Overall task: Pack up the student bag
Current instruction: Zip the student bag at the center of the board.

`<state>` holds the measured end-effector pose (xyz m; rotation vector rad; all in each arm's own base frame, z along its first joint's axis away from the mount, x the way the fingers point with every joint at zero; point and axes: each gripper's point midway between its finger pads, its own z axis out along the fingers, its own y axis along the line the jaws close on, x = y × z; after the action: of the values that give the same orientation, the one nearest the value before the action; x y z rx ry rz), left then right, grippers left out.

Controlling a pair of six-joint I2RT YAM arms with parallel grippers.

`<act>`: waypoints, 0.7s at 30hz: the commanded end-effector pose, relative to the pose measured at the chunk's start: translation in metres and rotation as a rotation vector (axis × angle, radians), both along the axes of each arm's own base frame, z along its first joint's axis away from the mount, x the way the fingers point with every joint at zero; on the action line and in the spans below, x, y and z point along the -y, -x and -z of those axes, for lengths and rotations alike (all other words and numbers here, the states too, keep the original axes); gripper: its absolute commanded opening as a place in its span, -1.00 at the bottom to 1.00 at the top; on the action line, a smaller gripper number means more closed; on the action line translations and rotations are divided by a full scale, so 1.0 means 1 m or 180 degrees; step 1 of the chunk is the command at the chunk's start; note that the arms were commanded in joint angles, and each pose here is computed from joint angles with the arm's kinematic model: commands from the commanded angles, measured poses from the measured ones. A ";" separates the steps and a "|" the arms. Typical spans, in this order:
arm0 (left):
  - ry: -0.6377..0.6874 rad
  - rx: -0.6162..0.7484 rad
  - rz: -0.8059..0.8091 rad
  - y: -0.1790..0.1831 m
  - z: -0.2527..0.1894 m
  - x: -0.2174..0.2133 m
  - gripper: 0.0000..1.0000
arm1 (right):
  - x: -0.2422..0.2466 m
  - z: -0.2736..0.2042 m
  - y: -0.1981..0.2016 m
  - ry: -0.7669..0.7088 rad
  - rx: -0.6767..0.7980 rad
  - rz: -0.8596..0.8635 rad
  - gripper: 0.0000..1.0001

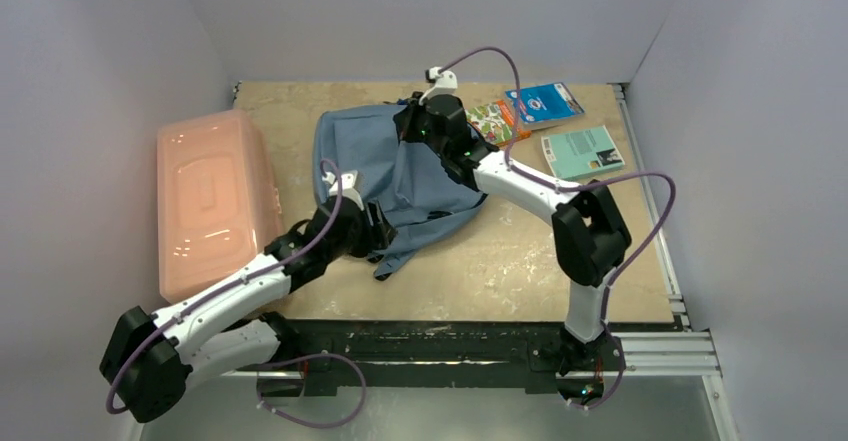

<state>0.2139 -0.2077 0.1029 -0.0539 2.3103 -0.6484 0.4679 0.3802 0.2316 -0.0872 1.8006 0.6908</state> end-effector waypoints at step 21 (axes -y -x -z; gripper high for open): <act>-0.0752 -0.0161 0.0063 -0.076 0.014 0.018 -1.00 | 0.032 -0.033 0.079 -0.1186 -0.0965 0.0706 -1.00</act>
<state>0.2949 -0.2373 0.1079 0.0393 2.3782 -0.4615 0.3851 0.3557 0.2034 0.3522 2.0639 0.8088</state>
